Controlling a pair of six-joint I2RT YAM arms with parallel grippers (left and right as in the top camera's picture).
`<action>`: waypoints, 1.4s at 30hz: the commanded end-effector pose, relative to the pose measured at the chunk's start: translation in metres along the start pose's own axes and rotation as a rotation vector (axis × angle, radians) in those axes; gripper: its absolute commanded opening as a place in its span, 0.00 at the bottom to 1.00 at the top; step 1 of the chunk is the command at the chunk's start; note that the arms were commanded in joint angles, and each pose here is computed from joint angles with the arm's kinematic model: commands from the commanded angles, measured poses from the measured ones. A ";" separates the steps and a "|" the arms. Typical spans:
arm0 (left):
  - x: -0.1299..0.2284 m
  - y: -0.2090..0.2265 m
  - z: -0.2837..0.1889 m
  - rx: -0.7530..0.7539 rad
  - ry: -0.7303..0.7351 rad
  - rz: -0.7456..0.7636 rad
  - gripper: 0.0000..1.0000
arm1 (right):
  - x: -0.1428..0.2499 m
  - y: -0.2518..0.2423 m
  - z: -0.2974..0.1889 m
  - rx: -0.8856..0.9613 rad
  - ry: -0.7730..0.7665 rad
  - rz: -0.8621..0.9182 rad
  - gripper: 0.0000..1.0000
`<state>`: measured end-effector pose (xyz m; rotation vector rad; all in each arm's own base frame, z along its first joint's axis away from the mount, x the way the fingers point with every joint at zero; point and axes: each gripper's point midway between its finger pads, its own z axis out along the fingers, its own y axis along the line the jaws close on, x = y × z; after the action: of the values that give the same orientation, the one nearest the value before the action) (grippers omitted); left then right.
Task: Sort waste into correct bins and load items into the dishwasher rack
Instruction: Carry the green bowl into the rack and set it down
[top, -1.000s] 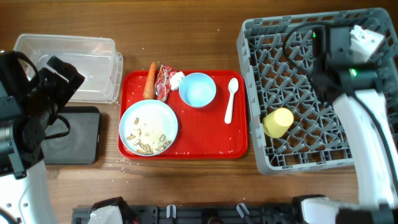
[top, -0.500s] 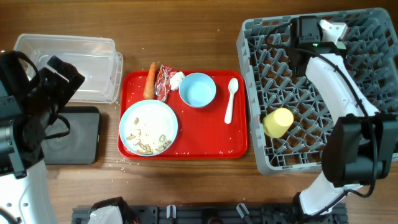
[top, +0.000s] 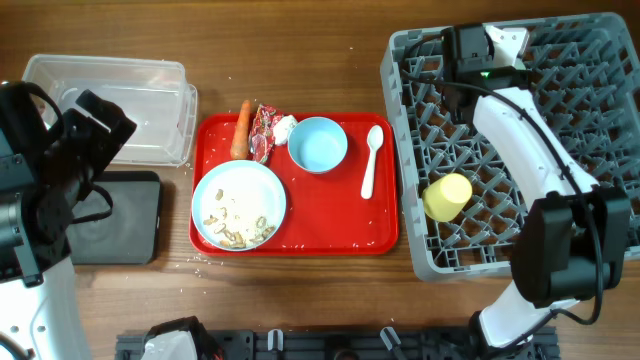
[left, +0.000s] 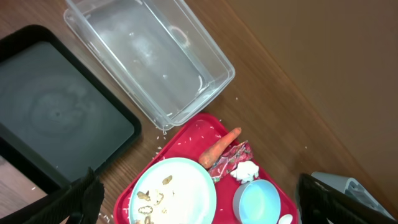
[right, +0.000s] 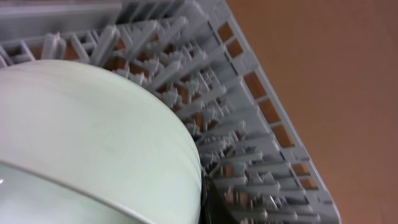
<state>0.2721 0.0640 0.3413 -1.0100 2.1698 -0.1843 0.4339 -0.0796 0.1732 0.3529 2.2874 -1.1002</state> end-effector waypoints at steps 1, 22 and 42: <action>-0.004 0.003 -0.001 -0.013 -0.017 -0.014 1.00 | -0.004 -0.018 0.017 0.059 0.003 0.000 0.05; -0.004 0.003 -0.001 -0.013 -0.017 -0.014 1.00 | 0.014 -0.010 -0.018 -0.180 0.030 0.002 0.04; -0.004 0.003 -0.001 -0.013 -0.017 -0.014 1.00 | 0.055 0.026 -0.003 -0.118 0.141 -0.219 0.11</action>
<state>0.2717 0.0639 0.3410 -1.0112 2.1713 -0.1841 0.4072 -0.0894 0.1569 0.2542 2.3911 -1.2192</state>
